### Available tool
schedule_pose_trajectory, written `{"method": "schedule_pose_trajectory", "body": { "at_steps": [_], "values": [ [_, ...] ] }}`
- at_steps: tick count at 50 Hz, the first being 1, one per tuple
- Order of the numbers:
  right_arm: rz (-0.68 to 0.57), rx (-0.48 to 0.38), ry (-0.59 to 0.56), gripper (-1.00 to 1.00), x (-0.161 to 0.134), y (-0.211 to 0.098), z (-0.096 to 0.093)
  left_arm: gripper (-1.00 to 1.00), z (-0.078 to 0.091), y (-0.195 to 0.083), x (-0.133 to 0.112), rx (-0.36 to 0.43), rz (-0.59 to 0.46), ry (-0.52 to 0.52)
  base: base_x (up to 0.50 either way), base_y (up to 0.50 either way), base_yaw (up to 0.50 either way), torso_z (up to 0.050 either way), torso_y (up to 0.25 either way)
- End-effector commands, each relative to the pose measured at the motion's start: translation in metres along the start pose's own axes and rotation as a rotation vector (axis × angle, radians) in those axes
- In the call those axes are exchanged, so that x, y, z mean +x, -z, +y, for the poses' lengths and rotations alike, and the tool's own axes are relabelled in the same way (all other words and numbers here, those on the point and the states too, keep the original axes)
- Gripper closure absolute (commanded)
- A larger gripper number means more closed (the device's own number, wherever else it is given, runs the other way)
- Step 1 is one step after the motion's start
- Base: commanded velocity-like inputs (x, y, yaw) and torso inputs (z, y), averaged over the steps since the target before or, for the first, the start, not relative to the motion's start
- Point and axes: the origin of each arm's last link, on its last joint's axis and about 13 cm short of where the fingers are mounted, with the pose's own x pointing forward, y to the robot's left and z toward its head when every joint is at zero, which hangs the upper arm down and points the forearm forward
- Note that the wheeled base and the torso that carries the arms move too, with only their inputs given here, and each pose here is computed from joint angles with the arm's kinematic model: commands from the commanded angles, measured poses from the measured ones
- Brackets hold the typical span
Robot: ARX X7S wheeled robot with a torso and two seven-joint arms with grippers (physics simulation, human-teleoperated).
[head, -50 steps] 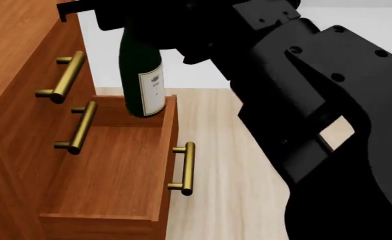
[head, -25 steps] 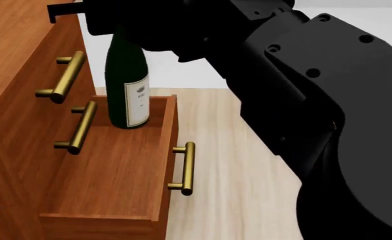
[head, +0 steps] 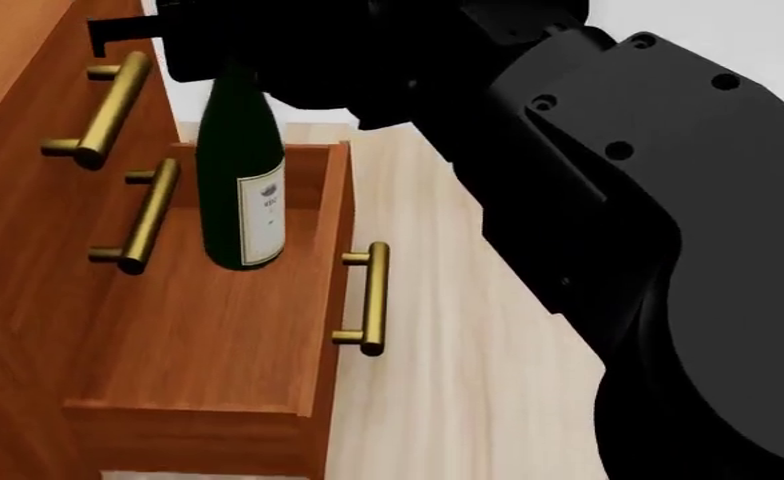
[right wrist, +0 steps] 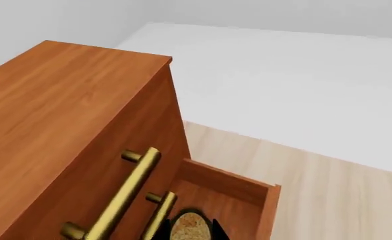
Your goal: Put the wine bottle in the bottom drawer of the cabinet.
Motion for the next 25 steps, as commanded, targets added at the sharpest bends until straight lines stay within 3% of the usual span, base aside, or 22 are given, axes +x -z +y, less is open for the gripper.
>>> {"method": "schedule_pose_trajectory", "body": {
  "at_steps": [1, 25],
  "values": [
    [-0.02, -0.011, -0.029, 1.0, -0.0018, -0.0045, -0.0016, -1.0, 0.0007, 0.0003, 0.0, -0.002, 0.002, 0.0, 0.0, 0.0, 0.0, 0.004, -0.145],
    [-0.009, -0.013, -0.09, 1.0, -0.0079, -0.0089, 0.0069, -1.0, -0.0007, 0.0003, -0.0012, 0.005, 0.001, 0.008, 0.0, 0.0, 0.0, 0.004, -0.146]
  ]
}}
